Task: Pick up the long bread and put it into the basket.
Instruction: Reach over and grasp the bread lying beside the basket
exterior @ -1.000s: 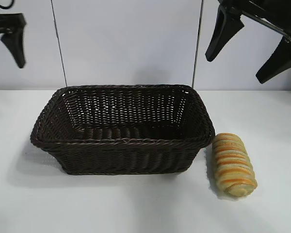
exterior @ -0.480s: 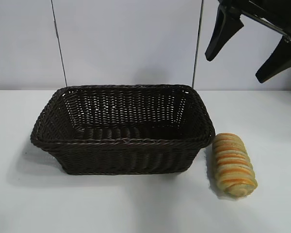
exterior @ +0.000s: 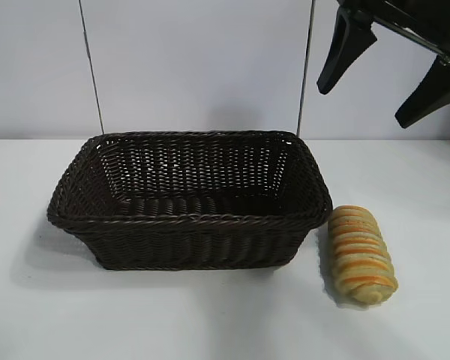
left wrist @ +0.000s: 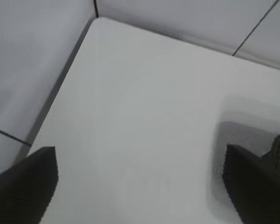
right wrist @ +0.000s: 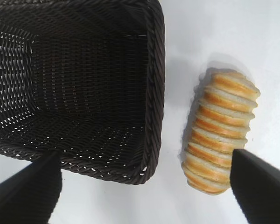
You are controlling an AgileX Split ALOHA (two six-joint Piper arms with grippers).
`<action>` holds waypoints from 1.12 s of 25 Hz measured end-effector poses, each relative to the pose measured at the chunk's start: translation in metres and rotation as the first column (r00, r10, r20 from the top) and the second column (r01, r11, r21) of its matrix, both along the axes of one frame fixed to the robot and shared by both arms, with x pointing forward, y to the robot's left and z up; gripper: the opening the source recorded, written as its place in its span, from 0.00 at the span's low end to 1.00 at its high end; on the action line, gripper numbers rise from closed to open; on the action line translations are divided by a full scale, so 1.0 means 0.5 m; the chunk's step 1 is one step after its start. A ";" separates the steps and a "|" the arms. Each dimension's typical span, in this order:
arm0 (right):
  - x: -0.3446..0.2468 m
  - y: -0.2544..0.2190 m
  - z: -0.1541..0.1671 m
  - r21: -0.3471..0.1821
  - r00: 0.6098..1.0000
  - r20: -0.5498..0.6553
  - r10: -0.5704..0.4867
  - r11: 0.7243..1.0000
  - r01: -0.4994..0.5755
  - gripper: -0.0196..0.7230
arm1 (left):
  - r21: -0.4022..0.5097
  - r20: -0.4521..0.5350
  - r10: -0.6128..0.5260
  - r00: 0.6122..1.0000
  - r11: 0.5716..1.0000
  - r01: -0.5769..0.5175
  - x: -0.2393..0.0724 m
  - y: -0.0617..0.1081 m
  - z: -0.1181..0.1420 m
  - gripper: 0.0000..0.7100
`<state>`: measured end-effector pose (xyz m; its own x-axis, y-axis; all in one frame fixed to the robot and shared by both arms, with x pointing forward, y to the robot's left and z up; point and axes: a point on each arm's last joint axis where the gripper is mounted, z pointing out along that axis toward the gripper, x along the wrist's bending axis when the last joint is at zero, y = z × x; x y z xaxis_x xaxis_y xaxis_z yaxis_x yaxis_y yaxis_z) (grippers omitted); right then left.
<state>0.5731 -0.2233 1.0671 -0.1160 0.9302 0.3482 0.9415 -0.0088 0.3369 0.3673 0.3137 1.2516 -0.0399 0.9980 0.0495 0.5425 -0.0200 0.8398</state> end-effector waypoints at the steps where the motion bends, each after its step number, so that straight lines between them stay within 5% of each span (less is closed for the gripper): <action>1: 0.000 0.000 0.000 0.000 1.000 0.000 0.000 1.000 0.000 0.97 | 0.015 0.018 0.005 1.000 1.000 -0.005 -0.023 -0.001 -0.004 0.98; 6: 0.000 0.000 0.000 0.000 1.000 0.000 0.000 1.000 0.000 0.97 | 0.075 0.074 0.040 0.996 0.996 -0.045 -0.127 -0.003 -0.068 0.98; 18: 0.000 0.000 0.000 -0.001 1.000 0.002 0.003 1.000 -0.003 0.97 | 0.038 0.021 0.064 0.998 0.997 -0.064 -0.236 -0.016 -0.323 0.98; 28: 0.001 -0.003 -0.001 -0.023 1.000 0.016 0.018 1.000 -0.017 0.97 | -0.021 -0.040 0.056 0.998 0.998 -0.057 -0.258 -0.026 -0.407 0.98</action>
